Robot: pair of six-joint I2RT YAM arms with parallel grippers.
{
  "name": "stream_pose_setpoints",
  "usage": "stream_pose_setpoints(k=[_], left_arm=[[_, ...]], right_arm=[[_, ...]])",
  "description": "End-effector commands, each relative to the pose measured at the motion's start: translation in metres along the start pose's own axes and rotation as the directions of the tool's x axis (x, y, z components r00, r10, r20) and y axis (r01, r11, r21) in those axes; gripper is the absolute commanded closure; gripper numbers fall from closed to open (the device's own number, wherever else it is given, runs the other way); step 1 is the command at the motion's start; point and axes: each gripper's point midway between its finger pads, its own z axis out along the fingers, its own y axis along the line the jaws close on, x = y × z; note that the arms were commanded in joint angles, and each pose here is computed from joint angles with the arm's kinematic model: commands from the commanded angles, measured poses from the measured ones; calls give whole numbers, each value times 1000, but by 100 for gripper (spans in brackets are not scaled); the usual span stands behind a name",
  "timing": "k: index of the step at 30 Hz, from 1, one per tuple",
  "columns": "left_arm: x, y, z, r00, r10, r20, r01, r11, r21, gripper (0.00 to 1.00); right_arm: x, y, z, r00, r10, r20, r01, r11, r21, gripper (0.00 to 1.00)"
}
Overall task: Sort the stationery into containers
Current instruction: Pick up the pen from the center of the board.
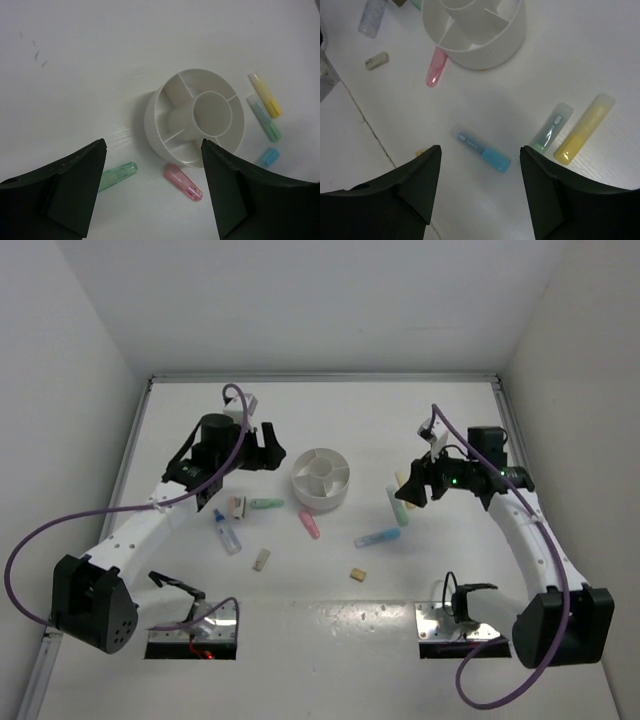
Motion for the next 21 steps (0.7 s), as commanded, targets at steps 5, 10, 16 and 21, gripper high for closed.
stream_pose_setpoints(k=[5, 10, 16, 21], left_arm=[[-23, 25, -11, 996, -32, 80, 46, 982, -183, 17], [-23, 25, -10, 996, -41, 82, 55, 982, -181, 17], [-22, 21, -10, 996, -42, 74, 54, 985, -161, 17], [-22, 20, -10, 997, -43, 71, 53, 987, -153, 17]], right_arm=[[27, -75, 32, 974, 83, -210, -26, 965, 259, 75], [46, -115, 52, 936, 149, -319, -11, 918, 396, 56], [57, -130, 47, 915, 172, -366, 39, 863, 503, 44], [74, -138, 60, 886, 212, -412, 26, 865, 501, 43]])
